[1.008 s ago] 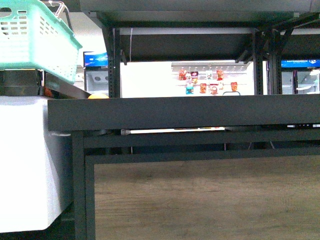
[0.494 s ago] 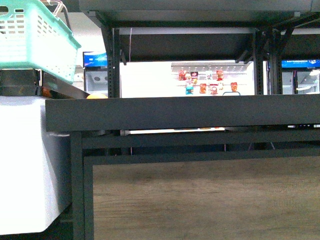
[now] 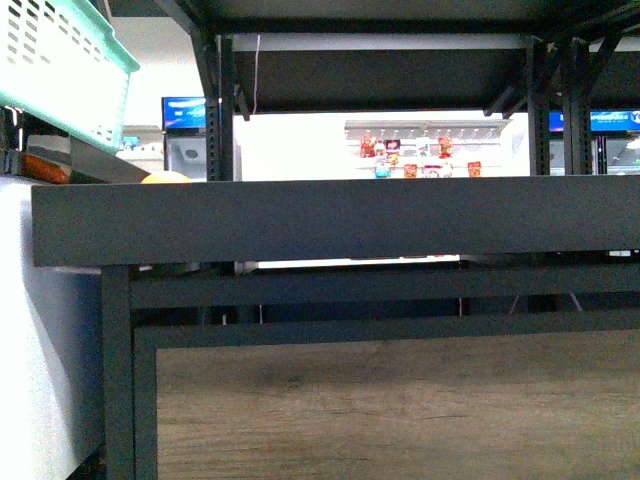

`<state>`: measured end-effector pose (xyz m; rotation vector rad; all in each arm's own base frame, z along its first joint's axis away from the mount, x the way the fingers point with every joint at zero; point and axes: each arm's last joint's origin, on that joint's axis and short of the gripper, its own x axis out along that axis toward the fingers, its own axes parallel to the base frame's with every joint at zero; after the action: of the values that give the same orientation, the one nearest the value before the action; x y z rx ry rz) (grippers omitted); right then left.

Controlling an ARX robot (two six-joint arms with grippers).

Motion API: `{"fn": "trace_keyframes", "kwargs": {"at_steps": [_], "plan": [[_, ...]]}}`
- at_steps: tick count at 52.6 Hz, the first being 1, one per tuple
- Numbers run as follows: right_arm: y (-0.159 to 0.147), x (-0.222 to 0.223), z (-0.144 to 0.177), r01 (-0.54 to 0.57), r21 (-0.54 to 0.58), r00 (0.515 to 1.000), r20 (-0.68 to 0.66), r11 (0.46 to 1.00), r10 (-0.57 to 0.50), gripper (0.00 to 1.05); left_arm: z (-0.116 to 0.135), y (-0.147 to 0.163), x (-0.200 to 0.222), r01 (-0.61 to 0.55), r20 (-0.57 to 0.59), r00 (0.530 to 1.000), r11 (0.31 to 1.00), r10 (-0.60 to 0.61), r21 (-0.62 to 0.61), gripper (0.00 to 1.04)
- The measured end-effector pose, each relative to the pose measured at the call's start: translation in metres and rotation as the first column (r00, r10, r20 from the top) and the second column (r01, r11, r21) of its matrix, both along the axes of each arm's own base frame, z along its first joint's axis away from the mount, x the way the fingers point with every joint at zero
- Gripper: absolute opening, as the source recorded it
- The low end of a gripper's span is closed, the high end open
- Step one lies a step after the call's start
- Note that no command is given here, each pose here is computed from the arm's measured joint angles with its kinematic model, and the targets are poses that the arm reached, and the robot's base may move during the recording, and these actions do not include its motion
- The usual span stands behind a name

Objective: Pick lemon from shelf

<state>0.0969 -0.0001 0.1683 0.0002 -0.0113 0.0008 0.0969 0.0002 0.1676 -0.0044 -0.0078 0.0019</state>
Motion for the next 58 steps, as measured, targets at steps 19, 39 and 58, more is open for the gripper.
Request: {"fn": "trace_keyframes", "kwargs": {"at_steps": [19, 39, 58], "plan": [[0.0, 0.0, 0.0, 0.0, 0.0, 1.0, 0.0, 1.0, 0.0, 0.97, 0.0, 0.0, 0.0, 0.0, 0.0, 1.0, 1.0, 0.0, 0.0, 0.97], [0.0, 0.0, 0.0, 0.0, 0.0, 1.0, 0.0, 1.0, 0.0, 0.97, 0.0, 0.0, 0.0, 0.0, 0.0, 1.0, 1.0, 0.0, 0.0, 0.97], [0.0, 0.0, 0.0, 0.0, 0.0, 1.0, 0.0, 1.0, 0.0, 0.97, 0.0, 0.0, 0.0, 0.0, 0.0, 1.0, 1.0, 0.0, 0.0, 0.97]]}}
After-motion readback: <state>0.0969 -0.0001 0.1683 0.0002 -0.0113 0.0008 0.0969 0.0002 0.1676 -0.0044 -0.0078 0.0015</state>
